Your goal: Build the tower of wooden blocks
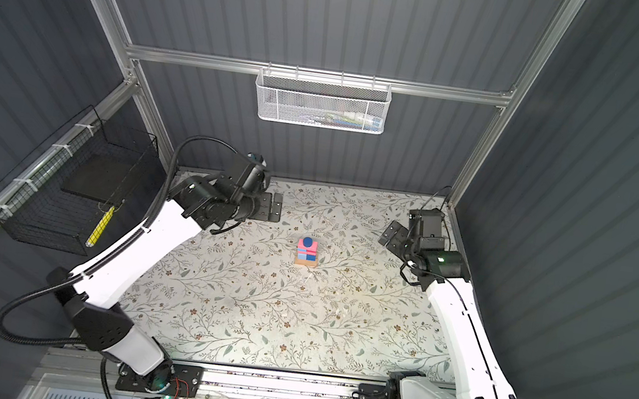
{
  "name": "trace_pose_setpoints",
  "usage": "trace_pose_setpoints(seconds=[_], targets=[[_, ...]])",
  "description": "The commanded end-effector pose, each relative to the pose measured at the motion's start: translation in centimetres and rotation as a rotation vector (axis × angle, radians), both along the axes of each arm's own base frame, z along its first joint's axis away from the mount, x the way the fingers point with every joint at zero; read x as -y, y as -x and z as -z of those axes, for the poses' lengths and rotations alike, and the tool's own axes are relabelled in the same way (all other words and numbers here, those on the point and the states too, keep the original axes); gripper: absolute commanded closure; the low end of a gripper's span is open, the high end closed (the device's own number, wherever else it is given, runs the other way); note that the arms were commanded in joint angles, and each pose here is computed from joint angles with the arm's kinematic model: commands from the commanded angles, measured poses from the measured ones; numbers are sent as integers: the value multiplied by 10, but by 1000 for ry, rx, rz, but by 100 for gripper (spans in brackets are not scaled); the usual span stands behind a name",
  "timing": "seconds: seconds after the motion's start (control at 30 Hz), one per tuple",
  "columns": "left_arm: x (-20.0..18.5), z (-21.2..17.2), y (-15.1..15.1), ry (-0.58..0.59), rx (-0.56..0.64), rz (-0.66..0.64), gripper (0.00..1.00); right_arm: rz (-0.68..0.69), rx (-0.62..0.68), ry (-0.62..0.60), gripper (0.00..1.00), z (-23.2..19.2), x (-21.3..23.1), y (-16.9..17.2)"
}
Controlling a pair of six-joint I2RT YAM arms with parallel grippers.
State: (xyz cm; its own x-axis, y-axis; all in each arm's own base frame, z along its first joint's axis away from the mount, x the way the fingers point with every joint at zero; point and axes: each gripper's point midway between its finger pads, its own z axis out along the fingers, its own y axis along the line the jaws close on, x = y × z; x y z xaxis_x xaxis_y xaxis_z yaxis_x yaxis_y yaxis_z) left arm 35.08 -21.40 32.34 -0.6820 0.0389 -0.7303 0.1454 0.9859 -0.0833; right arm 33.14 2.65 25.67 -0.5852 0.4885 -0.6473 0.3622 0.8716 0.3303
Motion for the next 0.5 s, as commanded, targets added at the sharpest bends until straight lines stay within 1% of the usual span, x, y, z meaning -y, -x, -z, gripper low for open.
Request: trace_pose_setpoints(seconds=[0.0, 0.07, 0.13, 0.2, 0.27, 0.33, 0.4, 0.47], targets=[[-41, -30, -5, -32, 209, -138, 0, 80, 36, 214, 1, -3, 37, 3], [-67, -33, 2, -74, 286, -211, 0, 60, 70, 263, 1, -1, 40, 1], [-92, -31, 10, -110, 336, -287, 0, 48, 75, 300, 1, 9, 43, -2], [-118, -12, 17, -183, 345, -367, 0, 46, 70, 346, 1, 23, 48, -6], [-134, 2, 19, -238, 348, -386, 0, 42, 73, 396, 1, 35, 52, -10], [-150, 20, 20, -277, 333, -421, 0, 45, 113, 427, 1, 43, 55, -17], [-168, 43, 18, -309, 313, -467, 0, 19, 161, 445, 1, 52, 52, -24], [-185, 72, 12, -329, 277, -508, 0, -5, 168, 455, 1, 69, 50, -31]])
